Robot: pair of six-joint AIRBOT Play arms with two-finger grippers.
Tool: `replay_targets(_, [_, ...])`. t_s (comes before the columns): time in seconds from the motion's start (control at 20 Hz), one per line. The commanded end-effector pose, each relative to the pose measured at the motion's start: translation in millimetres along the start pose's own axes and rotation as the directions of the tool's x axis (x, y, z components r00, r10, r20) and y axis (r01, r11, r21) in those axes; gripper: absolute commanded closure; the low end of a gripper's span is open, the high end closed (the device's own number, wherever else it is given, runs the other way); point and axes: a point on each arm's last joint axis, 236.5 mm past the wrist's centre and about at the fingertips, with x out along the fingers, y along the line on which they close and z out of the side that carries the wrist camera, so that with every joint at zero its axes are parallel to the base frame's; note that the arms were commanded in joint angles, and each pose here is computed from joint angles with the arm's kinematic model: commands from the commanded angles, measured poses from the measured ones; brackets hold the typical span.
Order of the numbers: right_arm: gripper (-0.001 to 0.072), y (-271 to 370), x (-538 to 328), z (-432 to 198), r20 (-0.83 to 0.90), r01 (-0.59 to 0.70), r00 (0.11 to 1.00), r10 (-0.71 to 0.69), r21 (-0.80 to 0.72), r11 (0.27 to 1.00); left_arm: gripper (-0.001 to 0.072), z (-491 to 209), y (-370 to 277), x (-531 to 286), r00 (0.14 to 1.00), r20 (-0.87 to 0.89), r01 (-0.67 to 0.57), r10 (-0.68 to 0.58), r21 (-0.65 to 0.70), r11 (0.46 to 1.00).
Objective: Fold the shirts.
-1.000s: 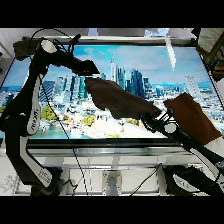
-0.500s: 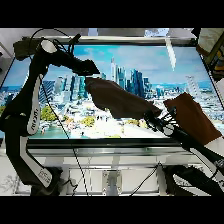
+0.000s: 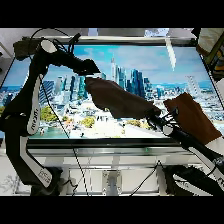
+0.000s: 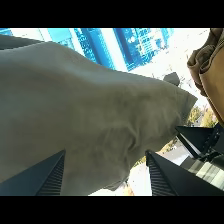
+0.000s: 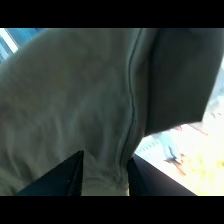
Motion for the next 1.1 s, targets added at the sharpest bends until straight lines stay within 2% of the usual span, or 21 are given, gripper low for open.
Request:
replay_targets(0.0, [0.0394, 4.1, 0.5, 6.2, 0.027, -0.018, 0.999, 0.017, 0.013, 1.0, 0.0159, 3.4, 0.9, -0.5, 1.0, 0.014, -0.004, 0.004, 0.0, 1.0])
replay_targets(0.05, [0.0422, 3.9, 0.9, 6.6, 0.029, -0.018, 0.999, 0.017, 0.015, 1.0, 0.0159, 3.5, 1.0, -0.5, 1.0, 0.015, -0.004, 0.004, 0.0, 1.0])
replay_targets(0.1, [0.0599, 5.7, 0.8, 8.2, 0.037, -0.024, 0.999, 0.024, 0.012, 1.0, 0.0159, 3.4, 0.9, -0.5, 1.0, 0.015, -0.004, 0.004, 0.0, 1.0])
replay_targets(0.15, [0.0681, 10.7, 0.6, 9.5, 0.046, -0.038, 0.998, 0.038, 0.001, 0.999, 0.0159, 3.4, 1.0, -0.5, 1.0, 0.015, -0.004, 0.004, 0.001, 1.0])
replay_targets(0.25, [0.0684, 28.2, -0.7, 17.4, 0.07, -0.077, 0.994, 0.079, -0.027, 0.997, 0.0159, 4.5, 4.3, -0.5, 1.0, 0.019, -0.018, 0.018, 0.003, 1.0])
replay_targets(0.35, [0.0684, 60.6, -5.0, 27.3, 0.093, -0.137, 0.985, 0.148, -0.113, 0.984, 0.0159, 5.3, 20.3, -1.3, 0.996, 0.023, -0.086, 0.085, 0.015, 0.996])
replay_targets(0.5, [0.0685, 127.7, -33.7, 45.5, 0.126, -0.245, 0.946, 0.3, -0.331, 0.911, 0.0152, -1.9, 53.8, -6.1, 0.974, -0.007, -0.225, 0.225, -0.011, 0.974])
replay_targets(0.6, [0.0685, 170.3, -74.6, 71.5, 0.187, -0.314, 0.89, 0.415, -0.41, 0.857, 0.0145, -9.9, 65.2, -5.0, 0.965, -0.036, -0.263, 0.261, -0.047, 0.964])
replay_targets(0.7, [0.0685, 202.6, -129.2, 104.1, 0.268, -0.35, 0.815, 0.514, -0.48, 0.804, 0.0145, -22.8, 71.1, 3.2, 0.964, -0.075, -0.262, 0.256, -0.082, 0.962])
replay_targets(0.8, [0.0686, 217.2, -183.2, 132.9, 0.342, -0.344, 0.756, 0.559, -0.519, 0.782, 0.0129, -38.9, 79.0, 15.9, 0.962, -0.127, -0.258, 0.242, -0.133, 0.957])
replay_targets(0.85, [0.0685, 218.8, -204.7, 142.2, 0.367, -0.324, 0.743, 0.559, -0.535, 0.781, 0.0079, -46.9, 82.2, 23.6, 0.961, -0.153, -0.254, 0.23, -0.162, 0.954])
replay_targets(1.05, [0.0686, 218.0, -252.0, 153.5, 0.412, -0.258, 0.726, 0.55, -0.578, 0.774, 0.0073, -67.6, 62.3, 70.5, 0.975, -0.211, -0.13, 0.075, -0.263, 0.956])
